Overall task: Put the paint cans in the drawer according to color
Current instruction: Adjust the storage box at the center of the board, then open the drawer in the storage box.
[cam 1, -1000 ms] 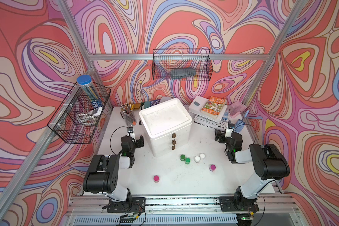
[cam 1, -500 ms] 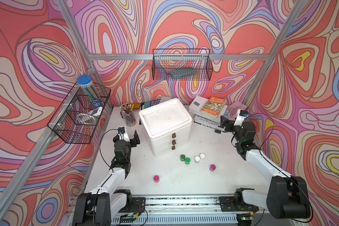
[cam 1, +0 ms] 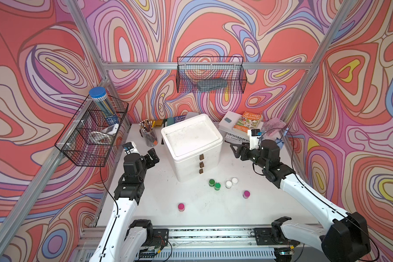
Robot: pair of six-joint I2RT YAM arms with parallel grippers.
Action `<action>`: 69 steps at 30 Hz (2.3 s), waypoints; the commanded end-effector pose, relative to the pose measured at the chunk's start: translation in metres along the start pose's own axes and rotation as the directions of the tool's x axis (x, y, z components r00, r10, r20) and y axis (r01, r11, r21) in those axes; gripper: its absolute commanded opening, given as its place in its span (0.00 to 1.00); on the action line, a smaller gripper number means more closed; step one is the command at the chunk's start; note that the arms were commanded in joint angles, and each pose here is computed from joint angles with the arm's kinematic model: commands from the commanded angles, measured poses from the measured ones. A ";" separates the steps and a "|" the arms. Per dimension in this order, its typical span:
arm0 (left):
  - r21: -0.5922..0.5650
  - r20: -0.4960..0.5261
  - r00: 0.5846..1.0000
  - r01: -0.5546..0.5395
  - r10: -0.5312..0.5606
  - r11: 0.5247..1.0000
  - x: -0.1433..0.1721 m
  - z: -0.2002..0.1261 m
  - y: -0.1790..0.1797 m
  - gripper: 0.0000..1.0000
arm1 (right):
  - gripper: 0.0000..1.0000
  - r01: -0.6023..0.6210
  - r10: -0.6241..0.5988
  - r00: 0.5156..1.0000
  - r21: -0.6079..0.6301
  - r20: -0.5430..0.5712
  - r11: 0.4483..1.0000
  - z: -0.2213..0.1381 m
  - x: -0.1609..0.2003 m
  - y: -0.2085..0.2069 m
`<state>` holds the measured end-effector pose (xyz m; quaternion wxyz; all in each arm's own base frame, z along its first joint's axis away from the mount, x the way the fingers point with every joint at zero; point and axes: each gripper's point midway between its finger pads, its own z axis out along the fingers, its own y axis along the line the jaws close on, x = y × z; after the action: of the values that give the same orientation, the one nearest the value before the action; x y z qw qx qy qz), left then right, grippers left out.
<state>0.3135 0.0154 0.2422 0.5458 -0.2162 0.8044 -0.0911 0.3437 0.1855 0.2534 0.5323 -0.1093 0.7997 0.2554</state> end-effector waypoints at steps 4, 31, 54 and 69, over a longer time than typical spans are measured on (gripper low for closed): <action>0.099 -0.217 0.969 0.145 -0.121 0.984 0.037 -0.028 -0.019 0.98 | 0.74 0.131 -0.129 0.991 -0.073 0.031 0.989 0.010 0.038 0.052; 0.569 -0.466 0.884 0.324 -0.028 0.756 0.076 -0.027 -0.163 0.92 | 0.75 0.082 -0.098 0.985 -0.116 -0.142 0.990 0.061 0.123 0.063; 0.399 -0.275 0.961 0.138 -0.026 0.907 0.055 -0.028 -0.137 0.88 | 0.61 0.089 -0.087 0.995 0.027 -0.047 0.996 0.078 0.117 0.046; 0.399 -0.261 0.965 0.122 -0.015 0.909 0.053 -0.034 -0.141 0.87 | 0.19 0.031 -0.033 0.997 -0.030 -0.066 0.999 0.070 0.124 0.056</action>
<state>0.3002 -0.1356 0.2513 0.4562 -0.1238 0.8257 -0.3080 0.3301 0.2839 0.1346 0.5102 -0.1410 0.8119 0.2463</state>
